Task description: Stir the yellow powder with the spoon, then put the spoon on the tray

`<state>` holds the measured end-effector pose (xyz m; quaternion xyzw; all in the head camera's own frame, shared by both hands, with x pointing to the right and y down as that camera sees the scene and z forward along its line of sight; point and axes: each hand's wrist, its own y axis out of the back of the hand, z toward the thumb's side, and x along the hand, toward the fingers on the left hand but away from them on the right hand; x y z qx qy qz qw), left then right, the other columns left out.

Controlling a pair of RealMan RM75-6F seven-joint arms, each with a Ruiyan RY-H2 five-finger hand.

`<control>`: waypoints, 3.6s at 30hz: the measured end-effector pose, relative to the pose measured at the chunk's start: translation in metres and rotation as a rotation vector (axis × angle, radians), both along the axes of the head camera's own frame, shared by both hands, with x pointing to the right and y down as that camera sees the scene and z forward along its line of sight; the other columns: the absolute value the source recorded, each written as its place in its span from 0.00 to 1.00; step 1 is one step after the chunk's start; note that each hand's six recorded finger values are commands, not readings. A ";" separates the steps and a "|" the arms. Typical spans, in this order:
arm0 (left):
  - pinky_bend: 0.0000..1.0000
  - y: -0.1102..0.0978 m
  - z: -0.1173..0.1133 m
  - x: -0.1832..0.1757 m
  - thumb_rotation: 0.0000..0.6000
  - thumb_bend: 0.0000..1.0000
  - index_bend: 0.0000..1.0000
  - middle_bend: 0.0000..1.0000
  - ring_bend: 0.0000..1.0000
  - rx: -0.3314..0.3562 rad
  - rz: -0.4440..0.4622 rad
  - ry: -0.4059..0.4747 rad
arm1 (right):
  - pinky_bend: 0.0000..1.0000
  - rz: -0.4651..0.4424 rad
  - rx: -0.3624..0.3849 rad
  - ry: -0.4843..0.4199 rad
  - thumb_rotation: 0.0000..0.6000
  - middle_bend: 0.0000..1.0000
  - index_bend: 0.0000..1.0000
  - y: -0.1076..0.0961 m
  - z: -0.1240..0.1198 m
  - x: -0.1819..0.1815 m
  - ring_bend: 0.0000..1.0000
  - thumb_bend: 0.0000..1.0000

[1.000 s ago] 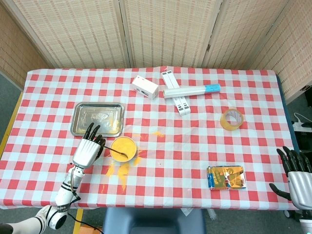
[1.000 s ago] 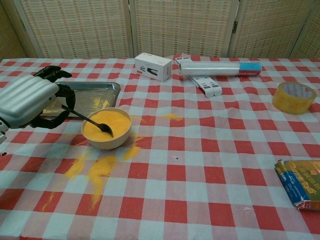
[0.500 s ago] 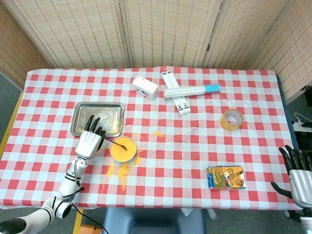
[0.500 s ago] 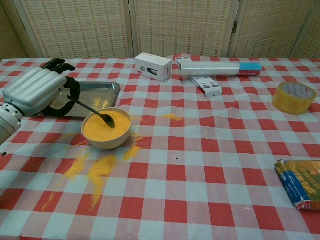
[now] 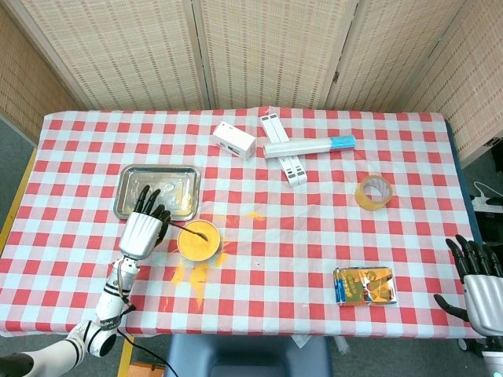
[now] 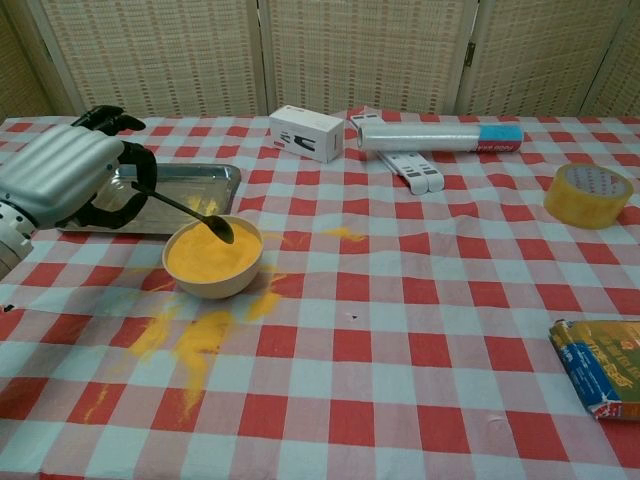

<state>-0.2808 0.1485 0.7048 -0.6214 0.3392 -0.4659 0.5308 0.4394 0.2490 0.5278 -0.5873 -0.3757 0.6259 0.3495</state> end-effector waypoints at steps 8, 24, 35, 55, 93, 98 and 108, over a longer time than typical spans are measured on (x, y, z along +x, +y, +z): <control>0.00 0.017 -0.002 0.000 1.00 0.70 0.91 0.48 0.12 -0.008 0.009 -0.043 | 0.00 -0.004 0.004 -0.006 1.00 0.00 0.00 0.002 -0.003 0.000 0.00 0.09; 0.00 0.005 0.019 -0.011 1.00 0.70 0.91 0.48 0.12 -0.066 -0.046 -0.117 | 0.00 0.006 0.004 0.003 1.00 0.00 0.00 0.001 -0.002 0.002 0.00 0.09; 0.00 -0.012 0.023 -0.005 1.00 0.71 0.91 0.49 0.13 -0.045 -0.072 -0.098 | 0.00 0.014 0.007 0.009 1.00 0.00 0.00 0.000 -0.002 0.004 0.00 0.09; 0.00 -0.023 0.029 -0.001 1.00 0.71 0.91 0.49 0.13 -0.044 -0.065 -0.111 | 0.00 0.020 0.024 0.005 1.00 0.00 0.00 0.000 -0.007 0.006 0.00 0.09; 0.00 -0.022 -0.010 -0.005 1.00 0.72 0.91 0.51 0.14 0.008 -0.059 0.013 | 0.00 0.000 0.013 -0.002 1.00 0.00 0.00 0.002 -0.004 0.000 0.00 0.09; 0.00 -0.046 0.001 -0.011 1.00 0.72 0.91 0.51 0.14 0.001 -0.096 -0.022 | 0.00 0.017 0.009 0.007 1.00 0.00 0.00 -0.001 -0.001 0.005 0.00 0.09; 0.00 -0.085 0.040 -0.045 1.00 0.71 0.91 0.52 0.14 -0.091 -0.203 -0.146 | 0.00 0.052 -0.012 0.042 1.00 0.00 0.00 -0.009 0.011 0.013 0.00 0.09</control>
